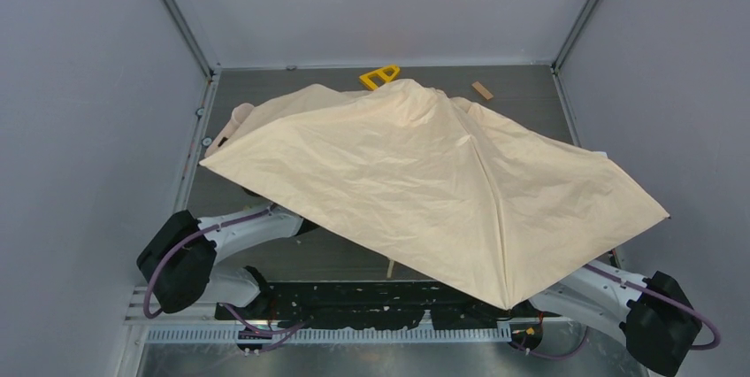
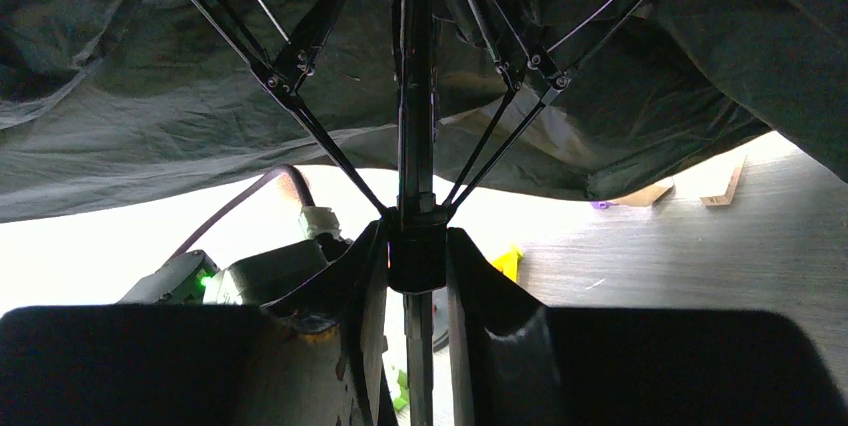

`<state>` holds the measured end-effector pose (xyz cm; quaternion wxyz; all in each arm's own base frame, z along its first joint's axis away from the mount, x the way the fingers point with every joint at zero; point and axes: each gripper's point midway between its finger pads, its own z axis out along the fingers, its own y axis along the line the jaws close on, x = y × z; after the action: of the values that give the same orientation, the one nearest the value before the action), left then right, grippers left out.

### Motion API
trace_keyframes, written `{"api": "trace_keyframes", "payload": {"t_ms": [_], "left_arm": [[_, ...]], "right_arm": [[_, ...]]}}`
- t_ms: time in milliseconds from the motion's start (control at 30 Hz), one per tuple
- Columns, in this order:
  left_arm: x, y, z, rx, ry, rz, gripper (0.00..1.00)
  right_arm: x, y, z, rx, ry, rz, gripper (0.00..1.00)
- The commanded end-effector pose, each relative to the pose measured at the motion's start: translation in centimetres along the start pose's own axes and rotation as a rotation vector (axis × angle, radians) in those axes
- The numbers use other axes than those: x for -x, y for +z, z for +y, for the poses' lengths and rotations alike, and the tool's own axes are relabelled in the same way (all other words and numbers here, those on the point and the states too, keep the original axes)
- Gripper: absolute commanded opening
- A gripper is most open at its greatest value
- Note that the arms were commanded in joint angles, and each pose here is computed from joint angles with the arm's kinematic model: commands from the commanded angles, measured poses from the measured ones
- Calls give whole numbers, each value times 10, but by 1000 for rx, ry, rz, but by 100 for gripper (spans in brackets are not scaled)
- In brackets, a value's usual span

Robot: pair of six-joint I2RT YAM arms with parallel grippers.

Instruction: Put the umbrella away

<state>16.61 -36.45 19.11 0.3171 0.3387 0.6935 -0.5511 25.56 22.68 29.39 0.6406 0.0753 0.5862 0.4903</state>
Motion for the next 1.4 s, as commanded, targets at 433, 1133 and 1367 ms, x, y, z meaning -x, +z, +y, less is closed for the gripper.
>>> {"api": "trace_keyframes", "payload": {"t_ms": [433, 1133, 1367], "left_arm": [[174, -47, -47, -4, 329, -593, 0], [186, -50, -25, 24, 264, -612, 0], [175, -46, -20, 13, 248, -594, 0]], "right_arm": [[-145, -80, -48, -174, -43, 529, 18], [-147, -93, -38, -166, -77, 567, 21], [-134, -76, -22, -133, -69, 507, 31]]}}
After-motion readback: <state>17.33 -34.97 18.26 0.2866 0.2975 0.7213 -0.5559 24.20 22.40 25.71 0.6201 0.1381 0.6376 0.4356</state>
